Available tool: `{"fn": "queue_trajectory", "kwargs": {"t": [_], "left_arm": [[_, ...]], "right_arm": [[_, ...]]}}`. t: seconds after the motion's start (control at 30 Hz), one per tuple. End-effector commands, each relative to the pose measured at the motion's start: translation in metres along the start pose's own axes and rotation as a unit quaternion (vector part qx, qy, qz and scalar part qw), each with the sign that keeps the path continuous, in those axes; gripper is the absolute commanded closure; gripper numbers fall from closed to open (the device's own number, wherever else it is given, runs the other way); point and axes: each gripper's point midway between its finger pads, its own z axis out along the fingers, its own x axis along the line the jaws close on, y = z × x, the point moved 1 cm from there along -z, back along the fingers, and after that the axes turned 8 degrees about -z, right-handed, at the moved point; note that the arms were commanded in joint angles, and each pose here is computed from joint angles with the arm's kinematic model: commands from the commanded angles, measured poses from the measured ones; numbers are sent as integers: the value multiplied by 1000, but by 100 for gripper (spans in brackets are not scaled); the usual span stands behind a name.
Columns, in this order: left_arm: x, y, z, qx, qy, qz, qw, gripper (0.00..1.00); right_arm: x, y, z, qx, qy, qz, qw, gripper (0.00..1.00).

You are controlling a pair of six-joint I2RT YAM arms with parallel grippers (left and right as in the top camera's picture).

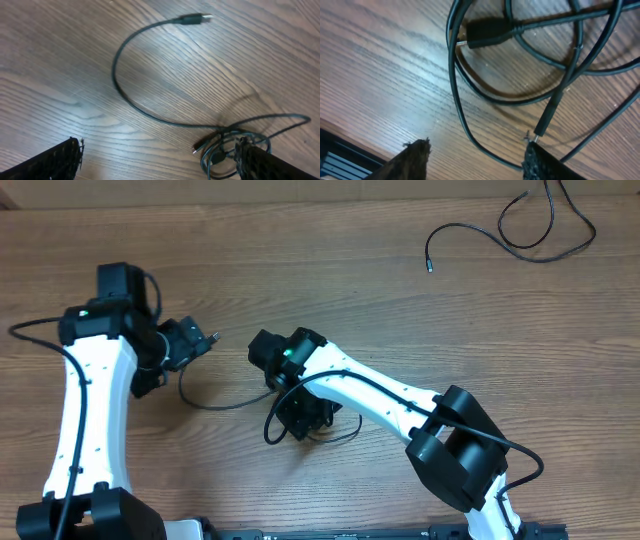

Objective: Untangle cables

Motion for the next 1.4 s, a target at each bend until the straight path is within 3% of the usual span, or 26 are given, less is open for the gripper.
{"fn": "queue_trajectory", "kwargs": {"t": [0.0, 0.5, 0.63, 0.77, 0.8, 1.0, 1.2, 1.37], "left_arm": [[10, 5, -1, 7, -8, -21, 1000, 0], [28, 13, -3, 8, 1, -51, 999, 1], [28, 13, -3, 8, 1, -51, 999, 0], [28, 12, -3, 10, 0, -51, 999, 0], [28, 12, -3, 10, 1, -52, 999, 0], [25, 2, -3, 34, -11, -35, 999, 0], [3, -15, -7, 77, -82, 40, 993, 1], [-9, -27, -9, 98, -114, 88, 985, 0]], "right_arm": [[8, 4, -5, -16, 19, -20, 999, 42], [11, 2, 32, -22, 17, -29, 999, 63], [10, 0, 35, -20, 17, -28, 999, 75], [11, 4, 35, -28, 18, -15, 999, 96], [11, 6, 33, -31, 19, -7, 999, 96], [26, 37, -22, -94, 45, 28, 994, 96], [34, 63, -142, -219, 79, 61, 971, 96], [30, 56, -250, -332, 119, 66, 933, 96]]}}
